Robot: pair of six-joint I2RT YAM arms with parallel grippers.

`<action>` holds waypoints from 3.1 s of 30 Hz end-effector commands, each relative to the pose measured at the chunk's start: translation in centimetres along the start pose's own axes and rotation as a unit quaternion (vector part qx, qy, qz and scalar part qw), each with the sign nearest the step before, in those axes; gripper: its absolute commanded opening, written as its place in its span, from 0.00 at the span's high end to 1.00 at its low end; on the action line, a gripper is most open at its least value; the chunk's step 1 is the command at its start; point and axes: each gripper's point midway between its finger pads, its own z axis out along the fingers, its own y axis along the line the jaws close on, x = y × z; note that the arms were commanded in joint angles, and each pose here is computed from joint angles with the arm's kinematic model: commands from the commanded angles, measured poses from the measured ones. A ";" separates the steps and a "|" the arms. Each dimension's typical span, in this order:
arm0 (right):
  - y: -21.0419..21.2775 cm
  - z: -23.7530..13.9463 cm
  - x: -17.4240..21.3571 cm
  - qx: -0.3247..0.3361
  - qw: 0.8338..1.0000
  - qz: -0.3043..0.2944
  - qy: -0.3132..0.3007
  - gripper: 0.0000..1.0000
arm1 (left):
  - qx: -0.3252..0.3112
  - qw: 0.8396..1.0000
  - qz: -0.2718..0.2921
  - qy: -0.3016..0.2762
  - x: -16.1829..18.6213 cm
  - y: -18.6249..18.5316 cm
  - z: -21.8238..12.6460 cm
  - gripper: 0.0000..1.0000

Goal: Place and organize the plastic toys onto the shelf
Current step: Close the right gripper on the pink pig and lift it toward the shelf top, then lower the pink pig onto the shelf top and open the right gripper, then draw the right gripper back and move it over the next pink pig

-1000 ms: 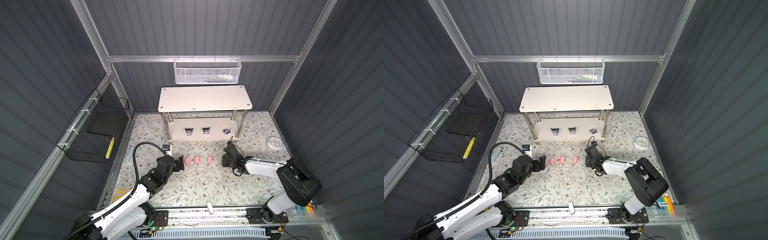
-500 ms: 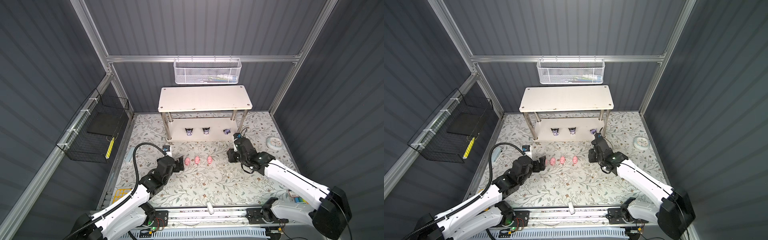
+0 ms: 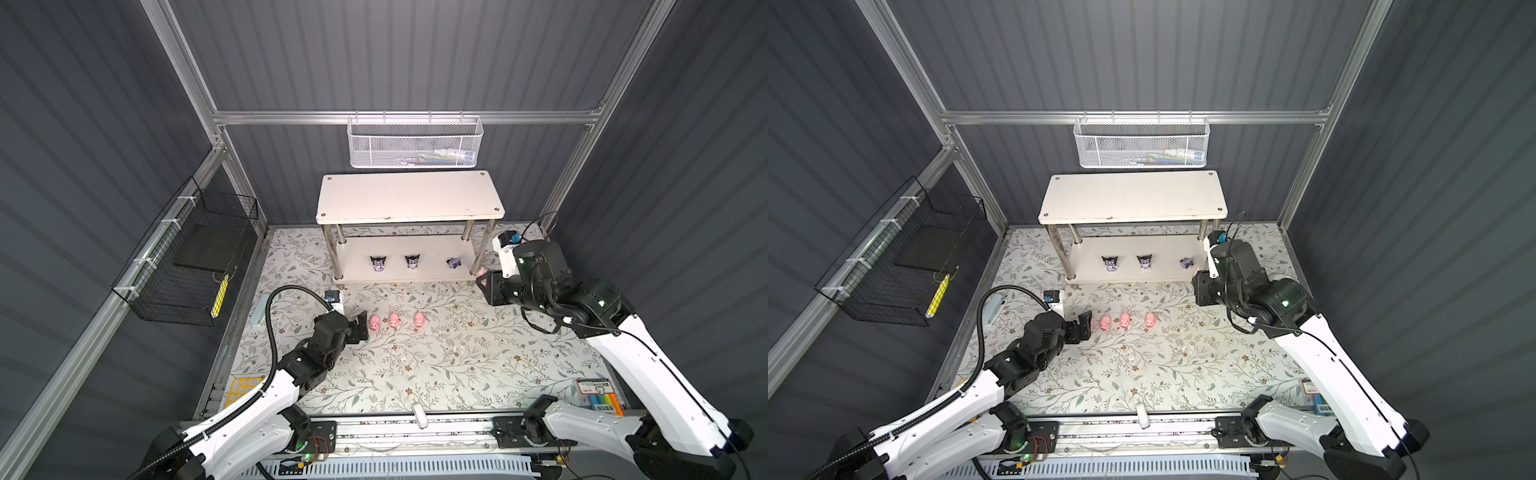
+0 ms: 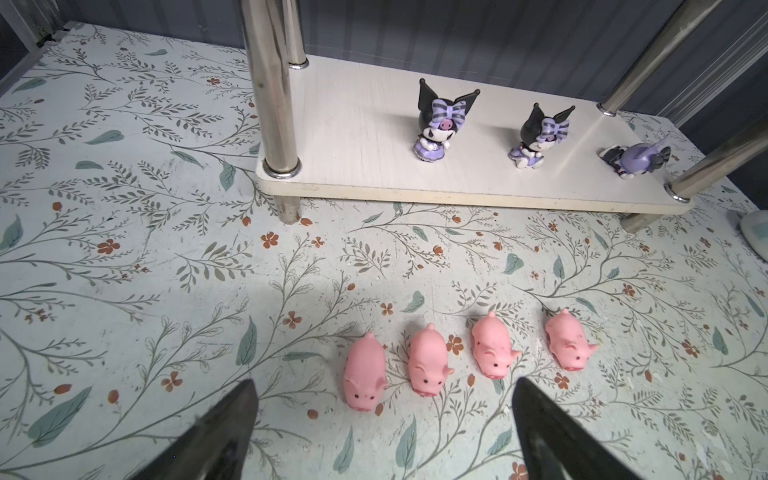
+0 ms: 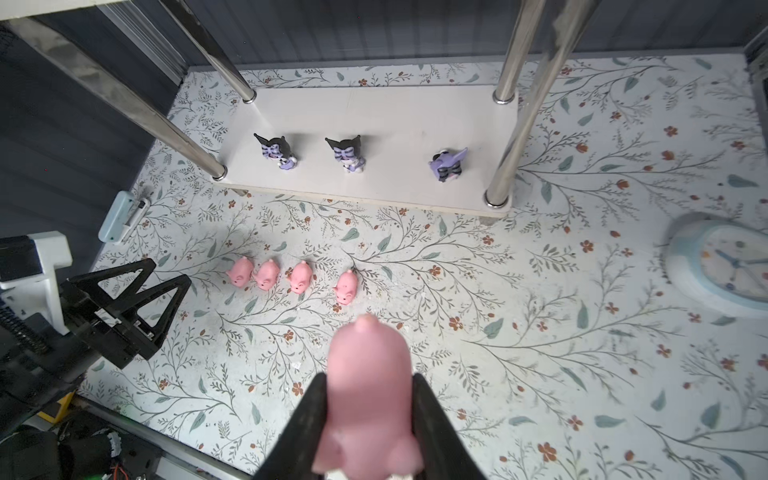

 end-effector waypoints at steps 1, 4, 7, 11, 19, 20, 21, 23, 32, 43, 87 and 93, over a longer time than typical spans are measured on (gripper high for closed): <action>-0.9 -0.6 -0.5 0.039 0.998 -0.032 0.022 0.66 | 0.019 1.000 -0.002 0.000 0.2 -0.6 -0.2 0.05; -0.6 -1.1 -3.1 0.048 0.998 -0.043 -0.001 0.66 | 0.033 0.999 -0.004 0.009 0.4 -1.2 0.0 0.05; -0.2 -1.1 -5.7 0.056 0.997 -0.051 -0.025 0.65 | 0.051 0.999 -0.008 0.016 0.6 -1.9 0.2 0.05; 0.1 -0.4 -8.3 0.070 0.995 -0.062 -0.045 0.65 | 0.062 0.998 -0.010 0.022 0.8 -2.4 0.5 0.04; -0.2 2.7 -12.5 0.085 0.992 -0.067 -0.057 0.64 | 0.080 0.996 -0.005 0.035 1.1 -3.6 1.4 0.04; -0.3 3.1 -13.0 0.086 0.992 -0.068 -0.058 0.64 | 0.080 0.996 -0.003 0.037 1.1 -3.6 1.5 0.04; -0.3 3.5 -13.5 0.084 0.992 -0.067 -0.058 0.64 | 0.080 0.996 -0.001 0.038 1.1 -3.7 1.6 0.04; -0.7 4.2 -14.5 0.083 0.993 -0.062 -0.060 0.64 | 0.081 0.996 0.004 0.039 1.0 -3.9 1.8 0.04; -2.4 7.4 -17.9 0.081 0.993 -0.053 -0.061 0.64 | 0.087 0.995 0.007 0.043 1.0 -4.3 2.1 0.04; -4.0 11.1 -19.0 0.074 0.995 -0.036 -0.060 0.63 | 0.083 0.995 0.004 0.047 1.4 -3.9 2.0 0.04; -3.7 8.2 -22.5 0.048 0.990 -0.025 -0.132 0.35 | 0.078 0.996 0.006 0.047 1.5 -3.9 2.5 0.04; -2.9 3.2 -23.3 0.031 0.981 -0.022 -0.188 0.31 | 0.079 0.996 0.004 0.043 1.3 -4.0 2.4 0.04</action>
